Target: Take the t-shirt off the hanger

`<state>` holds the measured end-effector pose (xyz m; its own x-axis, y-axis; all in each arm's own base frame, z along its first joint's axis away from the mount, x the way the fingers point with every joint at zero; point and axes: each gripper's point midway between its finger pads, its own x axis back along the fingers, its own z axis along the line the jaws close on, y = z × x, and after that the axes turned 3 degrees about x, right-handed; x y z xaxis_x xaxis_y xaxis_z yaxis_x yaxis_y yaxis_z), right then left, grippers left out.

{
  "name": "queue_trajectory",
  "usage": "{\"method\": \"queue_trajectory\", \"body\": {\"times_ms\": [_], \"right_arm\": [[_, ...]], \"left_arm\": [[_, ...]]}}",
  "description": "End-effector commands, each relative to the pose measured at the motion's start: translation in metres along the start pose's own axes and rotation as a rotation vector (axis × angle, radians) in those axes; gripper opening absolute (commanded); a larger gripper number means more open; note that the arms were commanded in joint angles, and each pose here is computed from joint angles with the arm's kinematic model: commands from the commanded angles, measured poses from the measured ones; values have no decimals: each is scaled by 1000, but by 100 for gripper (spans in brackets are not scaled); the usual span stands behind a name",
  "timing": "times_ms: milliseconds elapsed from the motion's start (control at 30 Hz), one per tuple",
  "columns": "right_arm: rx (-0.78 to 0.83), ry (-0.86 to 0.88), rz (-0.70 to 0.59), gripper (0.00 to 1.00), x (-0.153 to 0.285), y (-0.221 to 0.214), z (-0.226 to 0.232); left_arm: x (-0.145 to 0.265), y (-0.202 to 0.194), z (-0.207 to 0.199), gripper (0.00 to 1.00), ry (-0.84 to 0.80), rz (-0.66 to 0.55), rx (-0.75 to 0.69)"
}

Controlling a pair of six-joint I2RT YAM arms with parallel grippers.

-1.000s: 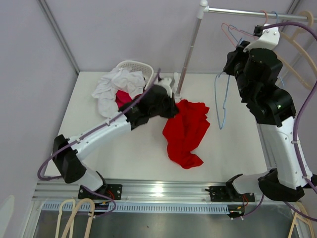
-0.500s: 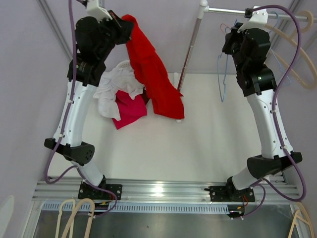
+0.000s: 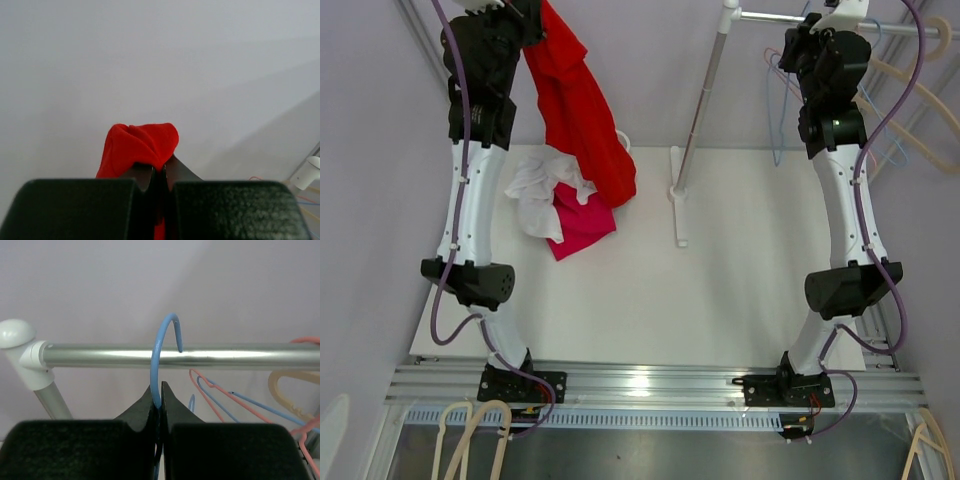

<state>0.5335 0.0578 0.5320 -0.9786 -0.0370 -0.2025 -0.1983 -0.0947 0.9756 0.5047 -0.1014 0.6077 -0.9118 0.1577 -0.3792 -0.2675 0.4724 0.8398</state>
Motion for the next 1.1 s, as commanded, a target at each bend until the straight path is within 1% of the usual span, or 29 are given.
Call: {"method": "queue_trajectory", "body": {"times_ms": [0,133,267,333,367,433,500,533,567,633,667,700,767,800,867,900,933,967,1000,1067], "right_arm": [[6,43,-115,0,-3,39,4],[16,62,-120,0,-7,36,6],[32,67,-160,0,-9,42,6],[35,65,-173,0,-10,44,5],[42,92,-179,0,-10,45,10],[43,91,-189,0,-11,47,8],[45,87,-187,0,-11,47,5],[42,85,-180,0,-11,45,5],[41,83,-175,0,-11,44,2],[36,78,-166,0,-11,42,-1],[28,75,-164,0,-11,43,-3],[24,77,-161,0,-11,42,-4],[17,80,-154,0,-10,42,-6],[15,80,-145,0,-9,40,-7],[8,76,-131,0,-9,37,-8],[-4,77,-123,0,-9,34,-9],[-6,79,-115,0,-9,31,-9],[-13,77,-107,0,-7,30,-9],[-19,73,-104,0,-7,29,-10],[-25,74,-98,0,-7,27,-10]], "left_arm": [[-1,59,-6,1,-47,-181,-58],[-1,67,25,1,27,-207,-89],[2,78,34,1,40,-228,-114],[1,68,45,1,68,-208,-135],[5,74,43,1,71,-219,-146],[3,51,60,1,115,-171,-158],[4,38,69,1,144,-128,-171],[6,27,75,1,166,-90,-166],[6,-2,88,1,196,-17,-142],[15,-23,87,1,203,56,-119],[22,-72,107,1,249,160,-109],[27,-83,109,1,265,181,-108],[39,-126,122,1,336,270,-105],[48,-165,140,1,419,375,-95],[61,-210,161,1,506,511,-70],[59,-218,159,1,506,549,-48],[65,-244,163,1,517,623,-26],[83,-292,172,1,533,777,-2],[85,-303,168,1,521,815,11],[103,-348,157,1,491,948,14]]}}
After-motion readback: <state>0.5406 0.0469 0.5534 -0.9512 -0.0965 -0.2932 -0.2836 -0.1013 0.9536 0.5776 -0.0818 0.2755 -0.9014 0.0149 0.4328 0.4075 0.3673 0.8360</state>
